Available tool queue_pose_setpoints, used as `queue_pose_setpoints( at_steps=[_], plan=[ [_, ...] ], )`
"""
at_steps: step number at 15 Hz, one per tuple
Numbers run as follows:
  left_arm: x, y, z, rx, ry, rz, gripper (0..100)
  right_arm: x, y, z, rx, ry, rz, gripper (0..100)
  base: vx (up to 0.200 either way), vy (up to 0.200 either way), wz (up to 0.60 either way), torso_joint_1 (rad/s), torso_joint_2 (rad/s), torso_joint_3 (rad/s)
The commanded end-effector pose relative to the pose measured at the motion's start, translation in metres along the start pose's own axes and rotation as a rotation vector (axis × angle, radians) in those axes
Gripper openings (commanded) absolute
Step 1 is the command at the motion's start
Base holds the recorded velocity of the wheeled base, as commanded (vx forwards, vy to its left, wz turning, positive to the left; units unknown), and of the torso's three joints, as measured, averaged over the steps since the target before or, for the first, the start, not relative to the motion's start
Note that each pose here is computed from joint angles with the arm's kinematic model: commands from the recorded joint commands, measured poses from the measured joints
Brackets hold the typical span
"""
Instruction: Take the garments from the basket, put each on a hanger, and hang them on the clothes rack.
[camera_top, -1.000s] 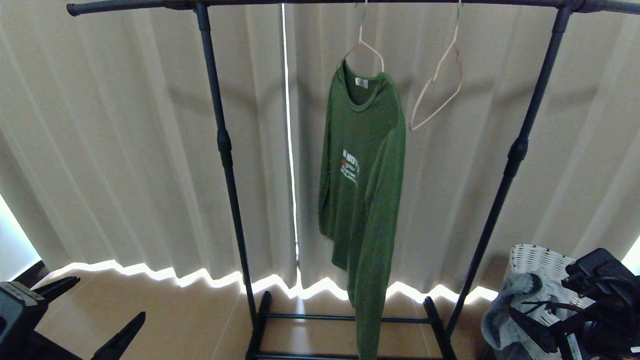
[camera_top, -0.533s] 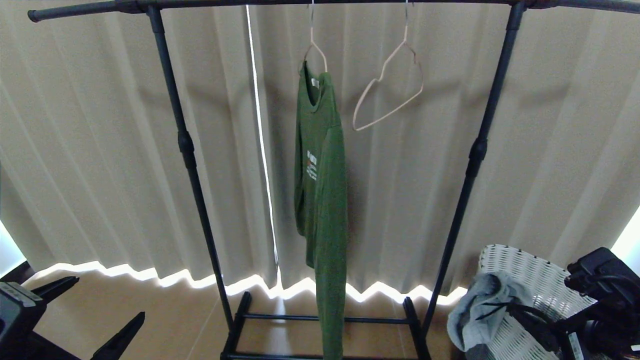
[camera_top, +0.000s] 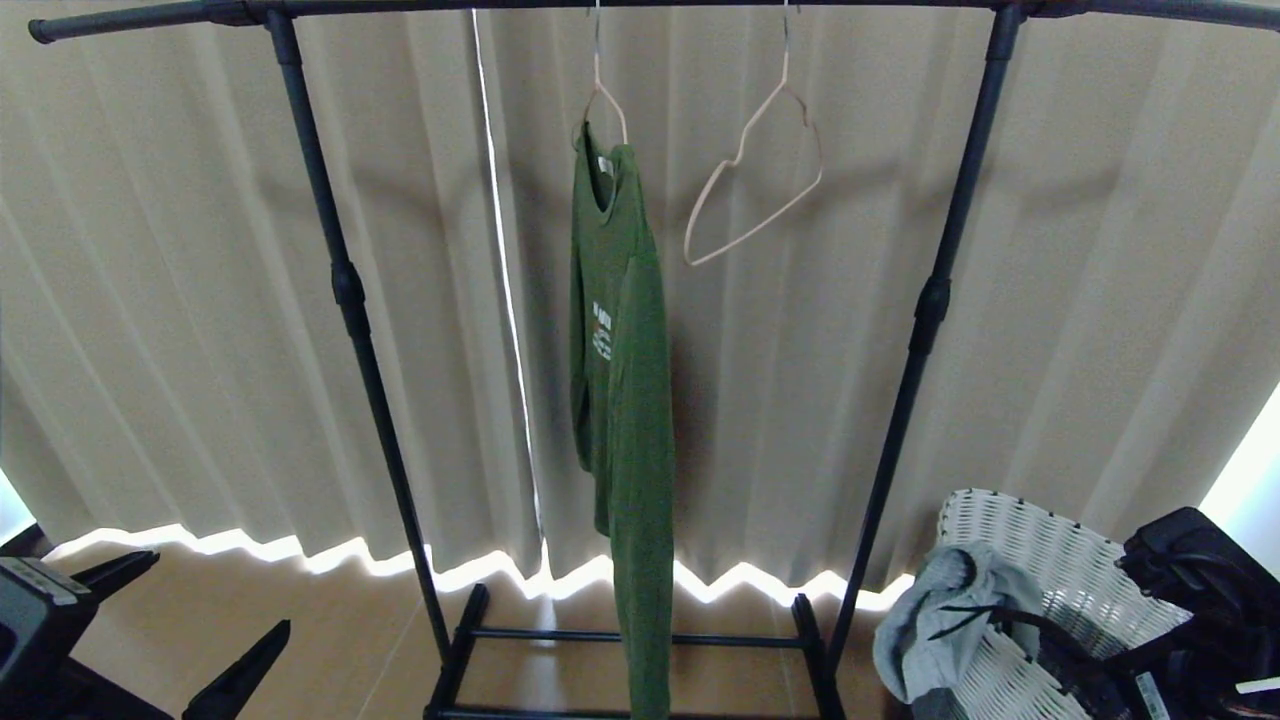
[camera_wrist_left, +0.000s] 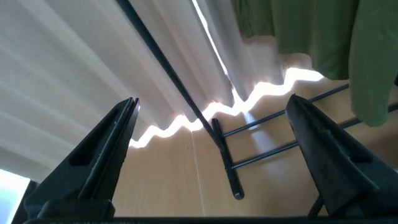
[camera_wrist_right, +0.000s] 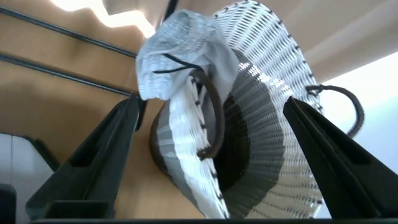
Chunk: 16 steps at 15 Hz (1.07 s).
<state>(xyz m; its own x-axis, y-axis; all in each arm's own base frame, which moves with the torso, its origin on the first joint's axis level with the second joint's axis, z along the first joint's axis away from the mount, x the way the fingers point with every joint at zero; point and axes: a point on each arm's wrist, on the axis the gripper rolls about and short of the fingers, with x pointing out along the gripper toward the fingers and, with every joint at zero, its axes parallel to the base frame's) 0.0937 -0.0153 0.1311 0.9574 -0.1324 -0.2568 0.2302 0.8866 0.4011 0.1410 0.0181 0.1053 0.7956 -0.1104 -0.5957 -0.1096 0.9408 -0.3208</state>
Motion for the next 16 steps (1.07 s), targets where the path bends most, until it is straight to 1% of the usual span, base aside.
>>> queue_pose_setpoints(
  at_steps=[1, 2, 3, 8, 12, 14, 16],
  plan=[
    [0.0, 0.0, -0.001, -0.001, 0.004, -0.001, 100, 0.01, 0.003, -0.002, -0.012, 0.051, 0.004, 100, 0.0, 0.0, 0.0, 0.0, 0.0, 0.0],
    [0.0, 0.0, 0.0, -0.001, 0.001, 0.0, 100, 0.013, 0.004, -0.002, -0.014, 0.065, 0.004, 100, 0.0, 0.0, 0.0, 0.0, 0.0, 0.0],
    [0.0, 0.0, -0.001, -0.003, 0.004, -0.001, 100, 0.017, 0.005, -0.002, -0.019, 0.082, 0.009, 100, 0.2, 0.0, 0.0, 0.007, 0.0, -0.002],
    [0.0, 0.0, -0.001, -0.003, 0.004, -0.001, 100, 0.018, 0.005, -0.003, -0.023, 0.091, 0.011, 100, 0.2, 0.0, 0.0, 0.005, 0.0, 0.003],
    [0.0, -0.001, -0.001, -0.001, 0.004, -0.001, 100, 0.018, 0.005, -0.002, -0.059, 0.094, 0.012, 100, 0.0, 0.0, 0.0, 0.0, 0.0, 0.0],
    [0.0, 0.0, -0.001, -0.001, 0.004, 0.0, 100, 0.022, 0.006, -0.002, -0.061, 0.105, 0.015, 100, 0.0, 0.0, 0.0, 0.0, 0.0, 0.0],
    [0.0, 0.0, -0.001, -0.001, 0.004, 0.0, 100, 0.028, 0.006, 0.004, -0.06, 0.108, 0.013, 100, 0.0, 0.0, 0.0, 0.0, 0.0, 0.0]
  ],
)
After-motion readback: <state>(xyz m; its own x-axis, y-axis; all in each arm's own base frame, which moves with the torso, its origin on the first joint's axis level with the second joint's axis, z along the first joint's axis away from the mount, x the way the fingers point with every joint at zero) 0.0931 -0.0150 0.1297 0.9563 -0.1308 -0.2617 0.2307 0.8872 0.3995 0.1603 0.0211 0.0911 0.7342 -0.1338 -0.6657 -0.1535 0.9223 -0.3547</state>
